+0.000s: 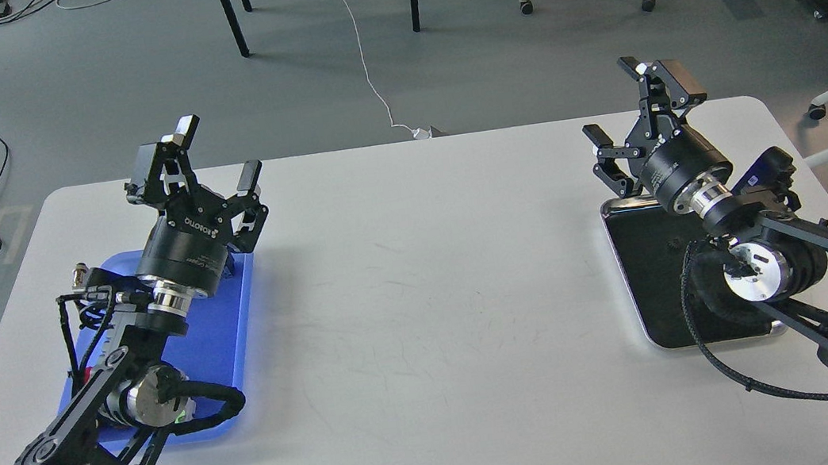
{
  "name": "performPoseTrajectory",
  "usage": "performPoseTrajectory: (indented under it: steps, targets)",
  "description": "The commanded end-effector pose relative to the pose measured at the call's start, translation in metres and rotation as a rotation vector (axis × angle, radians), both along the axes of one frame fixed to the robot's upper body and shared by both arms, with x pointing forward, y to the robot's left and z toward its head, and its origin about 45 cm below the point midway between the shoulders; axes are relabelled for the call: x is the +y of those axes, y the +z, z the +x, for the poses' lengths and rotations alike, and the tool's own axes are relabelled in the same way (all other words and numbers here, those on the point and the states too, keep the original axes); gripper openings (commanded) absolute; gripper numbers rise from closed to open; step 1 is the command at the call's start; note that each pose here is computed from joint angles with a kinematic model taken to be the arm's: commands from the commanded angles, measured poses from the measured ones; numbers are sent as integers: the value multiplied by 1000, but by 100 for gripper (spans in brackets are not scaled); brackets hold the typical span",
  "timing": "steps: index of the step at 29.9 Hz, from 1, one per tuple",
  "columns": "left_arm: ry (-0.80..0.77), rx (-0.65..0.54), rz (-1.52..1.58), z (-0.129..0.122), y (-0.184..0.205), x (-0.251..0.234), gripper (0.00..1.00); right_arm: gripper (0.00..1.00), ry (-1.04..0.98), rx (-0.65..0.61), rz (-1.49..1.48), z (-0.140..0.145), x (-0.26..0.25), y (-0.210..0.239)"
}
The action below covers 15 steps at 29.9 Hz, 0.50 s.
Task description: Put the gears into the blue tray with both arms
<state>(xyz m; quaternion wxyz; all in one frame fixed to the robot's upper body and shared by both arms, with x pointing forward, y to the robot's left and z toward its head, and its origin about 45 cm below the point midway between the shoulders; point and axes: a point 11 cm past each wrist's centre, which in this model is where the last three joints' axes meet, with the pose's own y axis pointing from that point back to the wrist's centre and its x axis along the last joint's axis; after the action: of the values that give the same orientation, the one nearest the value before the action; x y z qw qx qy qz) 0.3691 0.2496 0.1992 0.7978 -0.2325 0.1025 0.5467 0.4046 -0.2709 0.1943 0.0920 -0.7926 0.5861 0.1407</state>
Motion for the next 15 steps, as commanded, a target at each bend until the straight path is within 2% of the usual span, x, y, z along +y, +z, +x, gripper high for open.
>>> performPoseTrajectory:
  steps: [1, 15]
  targets:
    - [-2, 1, -2, 0, -1, 0, 98, 99, 0, -1, 2, 0, 0, 0]
    - [-31, -19, 11, 1, 7, 16, 98, 99, 15, -8, -1, 1, 4, 4]
